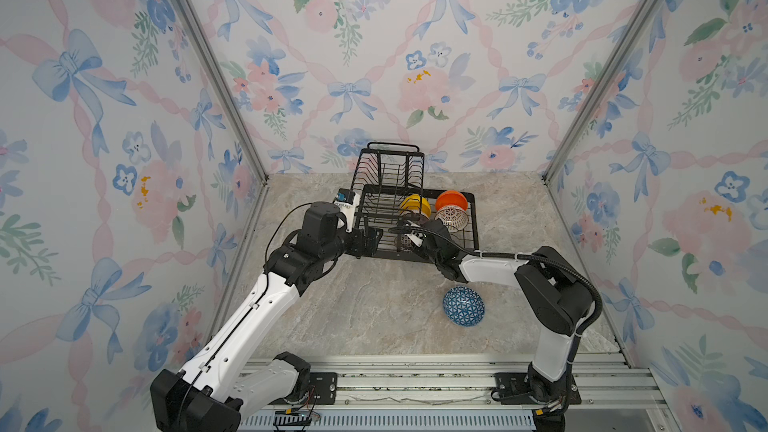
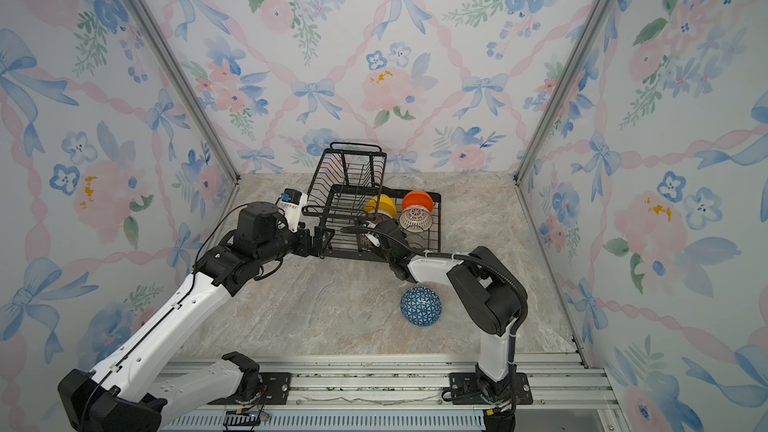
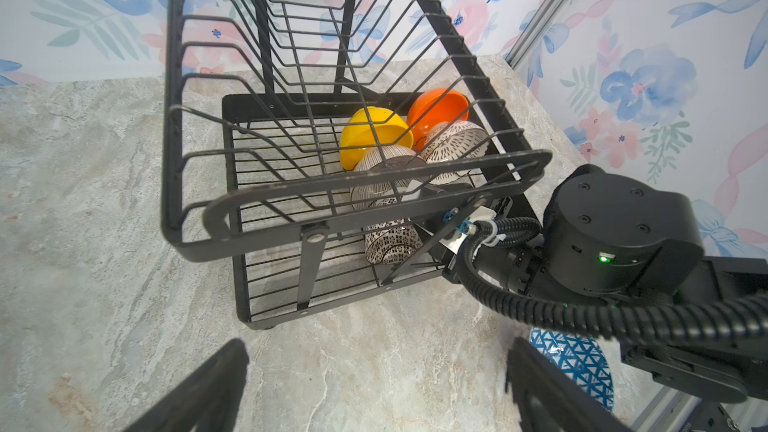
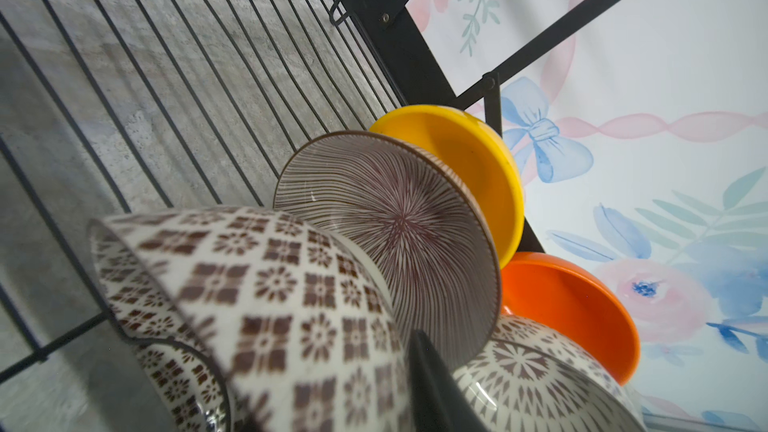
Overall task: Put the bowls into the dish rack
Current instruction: 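Open the right gripper and withdraw it while the left moves toward the blue bowl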
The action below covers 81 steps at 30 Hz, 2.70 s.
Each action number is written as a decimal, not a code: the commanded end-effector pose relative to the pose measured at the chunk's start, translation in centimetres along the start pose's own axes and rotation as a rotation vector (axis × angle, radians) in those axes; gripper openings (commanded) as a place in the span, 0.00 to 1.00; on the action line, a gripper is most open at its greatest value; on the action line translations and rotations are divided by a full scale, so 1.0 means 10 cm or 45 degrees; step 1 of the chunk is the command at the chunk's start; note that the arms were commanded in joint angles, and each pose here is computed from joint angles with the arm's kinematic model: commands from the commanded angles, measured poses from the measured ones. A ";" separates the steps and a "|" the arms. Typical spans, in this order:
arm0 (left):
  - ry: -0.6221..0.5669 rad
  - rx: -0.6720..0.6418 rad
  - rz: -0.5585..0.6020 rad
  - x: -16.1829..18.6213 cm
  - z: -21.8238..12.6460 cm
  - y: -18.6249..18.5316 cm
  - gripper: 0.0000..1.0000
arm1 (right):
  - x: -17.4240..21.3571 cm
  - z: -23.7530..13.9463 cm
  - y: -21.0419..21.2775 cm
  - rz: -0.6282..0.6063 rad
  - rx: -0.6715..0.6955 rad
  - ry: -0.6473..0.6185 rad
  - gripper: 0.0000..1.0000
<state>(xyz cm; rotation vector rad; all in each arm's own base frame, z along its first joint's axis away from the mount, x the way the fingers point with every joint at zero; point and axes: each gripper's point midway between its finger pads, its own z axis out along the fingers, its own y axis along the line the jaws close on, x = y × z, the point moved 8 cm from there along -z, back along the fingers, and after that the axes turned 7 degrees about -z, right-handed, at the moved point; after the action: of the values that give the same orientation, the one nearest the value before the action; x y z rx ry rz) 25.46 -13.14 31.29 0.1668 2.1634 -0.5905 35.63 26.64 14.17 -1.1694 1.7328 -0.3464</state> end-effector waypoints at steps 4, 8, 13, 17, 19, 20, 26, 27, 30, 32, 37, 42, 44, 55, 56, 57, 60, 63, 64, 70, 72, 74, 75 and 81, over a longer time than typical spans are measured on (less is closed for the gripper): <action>0.035 -0.013 -0.019 0.06 0.04 0.04 0.98 | -0.10 -0.18 -0.18 0.013 0.012 -0.040 0.57; 0.033 -0.011 -0.018 0.05 0.04 0.04 0.98 | -0.11 -0.25 -0.23 0.005 0.027 -0.045 0.76; 0.034 -0.013 -0.019 0.06 0.04 0.04 0.98 | -0.09 -0.35 -0.27 0.002 0.039 -0.061 0.88; 0.035 -0.014 -0.018 0.05 0.05 0.04 0.98 | -0.06 -0.41 -0.30 -0.002 0.044 -0.058 0.91; 0.038 -0.013 -0.017 0.05 0.06 0.04 0.98 | -0.05 -0.46 -0.31 -0.001 0.049 -0.060 0.92; 0.041 -0.013 -0.017 0.05 0.06 0.04 0.98 | -0.03 -0.47 -0.30 -0.001 0.048 -0.058 0.92; 0.044 -0.013 -0.015 0.03 0.09 0.04 0.98 | 0.00 -0.56 -0.33 -0.017 0.052 -0.056 0.94; 0.045 -0.012 -0.014 0.03 0.09 0.03 0.98 | 0.00 -0.57 -0.33 -0.024 0.053 -0.055 0.94; 0.046 -0.006 -0.015 0.02 0.09 0.03 0.98 | 0.02 -0.60 -0.34 -0.037 0.057 -0.048 0.94; 0.041 -0.007 -0.012 0.01 0.09 0.03 0.98 | 0.03 -0.63 -0.34 -0.047 0.054 -0.049 0.94; 0.046 -0.008 -0.011 0.02 0.09 0.03 0.98 | 0.06 -0.73 -0.37 -0.067 0.063 -0.045 0.94; 0.052 -0.012 -0.010 0.05 0.10 0.04 0.98 | 0.11 -0.88 -0.40 -0.065 0.064 -0.031 0.95; 0.053 -0.012 -0.009 0.06 0.09 0.04 0.98 | 0.15 -0.96 -0.41 -0.056 0.065 -0.024 0.95; 0.102 -0.003 0.010 0.20 0.15 -0.03 0.98 | 0.35 -1.42 -0.71 0.292 0.043 -0.041 0.97; 0.109 -0.003 0.016 0.22 0.17 -0.05 0.98 | 0.37 -1.45 -0.76 0.341 0.032 -0.046 0.97; 0.114 -0.002 0.023 0.24 0.18 -0.08 0.98 | 0.40 -1.48 -0.81 0.381 0.019 -0.051 0.97; 0.145 0.008 0.034 0.32 0.22 -0.16 0.98 | 0.46 -1.54 -0.97 0.494 0.021 -0.053 0.97; 0.194 0.041 0.043 0.43 0.28 -0.29 0.98 | 0.51 -1.60 -1.12 0.592 0.019 -0.029 0.97; 0.211 0.049 0.044 0.48 0.31 -0.33 0.98 | 0.53 -1.61 -1.17 0.620 0.020 -0.018 0.97; 0.300 0.131 0.048 0.79 0.51 -0.58 0.98 | 0.59 -1.66 -1.30 0.708 0.012 0.008 0.97; 0.329 0.153 0.056 0.88 0.57 -0.66 0.98 | 0.60 -1.66 -1.32 0.728 0.008 0.012 0.97; 0.364 0.176 0.064 0.97 0.64 -0.74 0.98 | 0.62 -1.65 -1.33 0.739 0.000 0.026 0.97; 0.381 0.181 0.069 1.02 0.68 -0.77 0.98 | 0.62 -1.64 -1.33 0.741 -0.002 0.033 0.97; 0.487 0.211 0.106 1.25 0.89 -0.95 0.98 | 0.66 -1.59 -1.37 0.771 -0.016 0.083 0.97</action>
<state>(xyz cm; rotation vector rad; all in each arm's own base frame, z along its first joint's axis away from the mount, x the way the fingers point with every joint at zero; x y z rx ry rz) 21.05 -25.60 20.61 0.4887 2.4522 -0.7031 29.19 10.36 26.98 -0.6250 2.0140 -0.0286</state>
